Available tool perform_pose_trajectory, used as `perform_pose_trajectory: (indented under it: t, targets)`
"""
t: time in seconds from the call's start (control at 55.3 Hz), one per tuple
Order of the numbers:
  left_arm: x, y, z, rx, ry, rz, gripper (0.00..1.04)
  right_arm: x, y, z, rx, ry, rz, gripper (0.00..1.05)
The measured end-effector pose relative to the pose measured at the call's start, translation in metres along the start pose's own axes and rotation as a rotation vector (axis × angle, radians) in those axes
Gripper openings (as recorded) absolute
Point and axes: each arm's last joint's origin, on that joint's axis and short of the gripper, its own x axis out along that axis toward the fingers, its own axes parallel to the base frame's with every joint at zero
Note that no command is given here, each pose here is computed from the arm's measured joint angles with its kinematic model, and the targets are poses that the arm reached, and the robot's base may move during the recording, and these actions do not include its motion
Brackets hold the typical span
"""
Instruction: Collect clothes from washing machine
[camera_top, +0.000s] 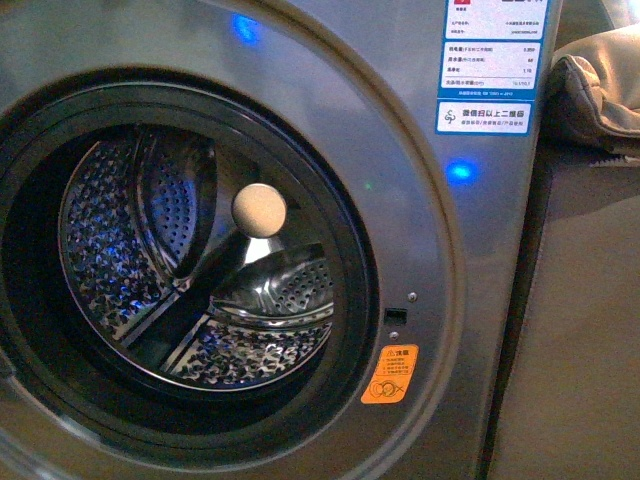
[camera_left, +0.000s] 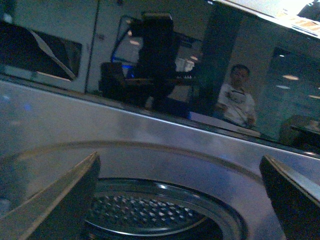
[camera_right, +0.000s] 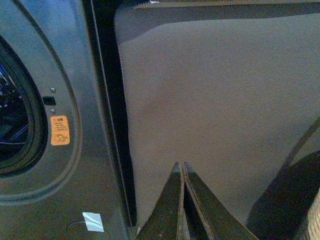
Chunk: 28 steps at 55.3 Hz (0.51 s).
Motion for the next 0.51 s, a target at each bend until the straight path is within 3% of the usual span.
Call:
perform_pose_trajectory:
  t: [0.09,0.181,0.307,0.416,0.506]
  targets:
    - [-0.013,0.005,-0.014,0.096,-0.049,0.022,0.82,0.000,0.000,0.000,0.000,0.000,0.000,0.02]
    - [-0.032,0.017,-0.047,0.183,-0.071,0.016,0.64,0.000,0.000,0.000,0.000,0.000,0.000,0.02]
    - [-0.046,0.035,-0.092,0.221,-0.051,0.024,0.43,0.000,0.000,0.000,0.000,0.000,0.000,0.02]
    - [-0.060,0.052,-0.138,0.235,-0.012,0.033,0.16,0.000,0.000,0.000,0.000,0.000,0.000,0.02]
    - [-0.067,0.058,-0.151,0.236,-0.018,0.029,0.02,0.000,0.000,0.000,0.000,0.000,0.000,0.02]
